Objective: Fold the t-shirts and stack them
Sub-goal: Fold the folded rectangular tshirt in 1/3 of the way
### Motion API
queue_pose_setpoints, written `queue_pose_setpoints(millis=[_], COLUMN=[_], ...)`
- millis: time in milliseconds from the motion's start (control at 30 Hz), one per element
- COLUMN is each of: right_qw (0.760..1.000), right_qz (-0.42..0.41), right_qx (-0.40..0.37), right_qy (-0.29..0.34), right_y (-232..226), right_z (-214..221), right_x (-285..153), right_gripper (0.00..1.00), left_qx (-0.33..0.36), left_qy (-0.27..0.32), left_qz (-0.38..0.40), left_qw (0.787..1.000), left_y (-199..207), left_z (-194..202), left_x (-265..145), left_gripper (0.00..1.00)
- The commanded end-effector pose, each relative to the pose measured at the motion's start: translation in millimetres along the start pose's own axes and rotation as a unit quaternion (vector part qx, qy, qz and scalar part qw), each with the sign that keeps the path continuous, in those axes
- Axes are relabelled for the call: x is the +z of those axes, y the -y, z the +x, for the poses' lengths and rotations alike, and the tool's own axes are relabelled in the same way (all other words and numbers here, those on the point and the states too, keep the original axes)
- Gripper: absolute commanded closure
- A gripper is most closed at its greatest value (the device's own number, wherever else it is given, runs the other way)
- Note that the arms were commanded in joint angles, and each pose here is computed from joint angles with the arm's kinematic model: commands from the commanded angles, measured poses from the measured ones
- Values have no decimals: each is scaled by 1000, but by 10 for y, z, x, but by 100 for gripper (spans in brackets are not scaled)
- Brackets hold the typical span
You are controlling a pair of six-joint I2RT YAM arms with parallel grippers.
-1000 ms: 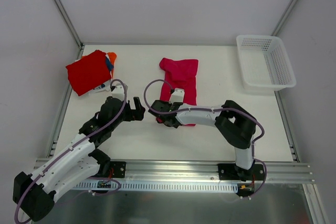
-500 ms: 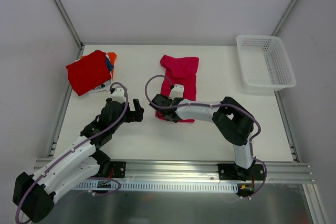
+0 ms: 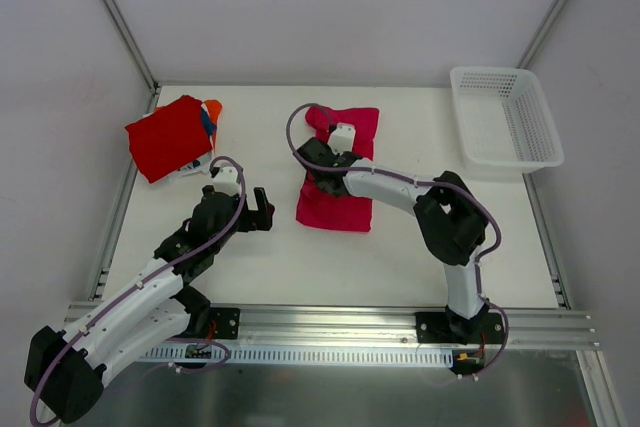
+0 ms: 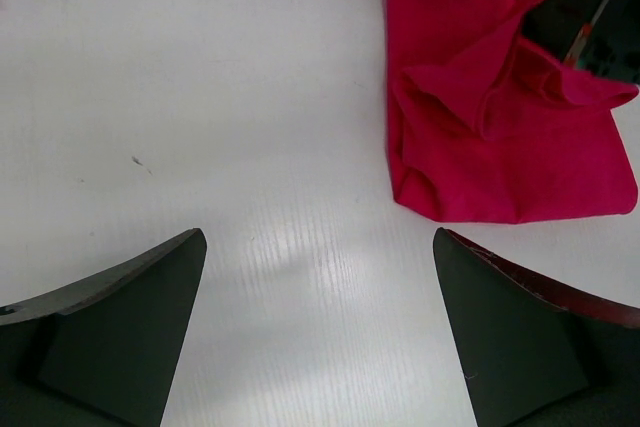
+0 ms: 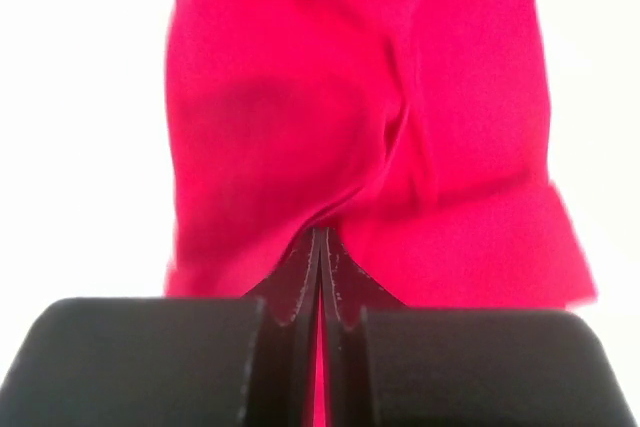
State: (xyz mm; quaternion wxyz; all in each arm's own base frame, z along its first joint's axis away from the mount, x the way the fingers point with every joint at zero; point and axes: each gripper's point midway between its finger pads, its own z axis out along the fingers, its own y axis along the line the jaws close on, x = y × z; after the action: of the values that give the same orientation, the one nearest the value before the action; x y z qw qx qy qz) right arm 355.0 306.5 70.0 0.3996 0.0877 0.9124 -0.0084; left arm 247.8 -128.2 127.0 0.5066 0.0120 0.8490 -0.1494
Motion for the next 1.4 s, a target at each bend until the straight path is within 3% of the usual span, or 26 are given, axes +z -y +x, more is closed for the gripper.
queue_pose_setpoints(millis=[0,233,300,333,367,400,467,500,567,800,933,1367], right_qw=[1000,999,999,999,998,998,994,995,991,993,994,996], right_qz=[7,-1,-24,-28,-45,-47,-102,-100,-132,-113,-105,-70], right_qx=[-12,-1,-2,-7,-4,-7,14,9,10,-17,-19,-24], right_qy=[18,54,45,46,53,36,38,15,37,-15,-33,-55], right_y=[24,102,111,119,117,169,60,123,-31,-157,-165,-107], right_z=[-419,-1360,-1574,-1603,-1699,-1546,-1518,-1191,-1051,-103,270,651], right_x=[180,485,423,383,215,193,-151,-128,-433,-552,-504,-245], right_gripper=[100,99,77,61,28,16,5,4,7,16,37,39], left_qx=[8,9,11,10,9,7,5,4,2,-7,-10,-13], left_qy=[24,22,20,20,21,22,24,24,24,19,21,29], left_qz=[-2,1,1,2,3,3,5,6,9,17,20,27], left_qw=[1000,1000,1000,1000,1000,1000,1000,1000,1000,1000,1000,999], left_y=[-7,-18,-26,-22,-19,-18,-11,-6,7,37,37,47], left_z=[-111,-57,-39,-45,-47,-50,-59,-61,-64,-31,-20,-37], left_x=[9,-1,-2,-5,-13,-18,-21,-23,-26,-28,-41,-75], left_gripper=[1,1,1,1,1,1,1,1,1,1,1,1])
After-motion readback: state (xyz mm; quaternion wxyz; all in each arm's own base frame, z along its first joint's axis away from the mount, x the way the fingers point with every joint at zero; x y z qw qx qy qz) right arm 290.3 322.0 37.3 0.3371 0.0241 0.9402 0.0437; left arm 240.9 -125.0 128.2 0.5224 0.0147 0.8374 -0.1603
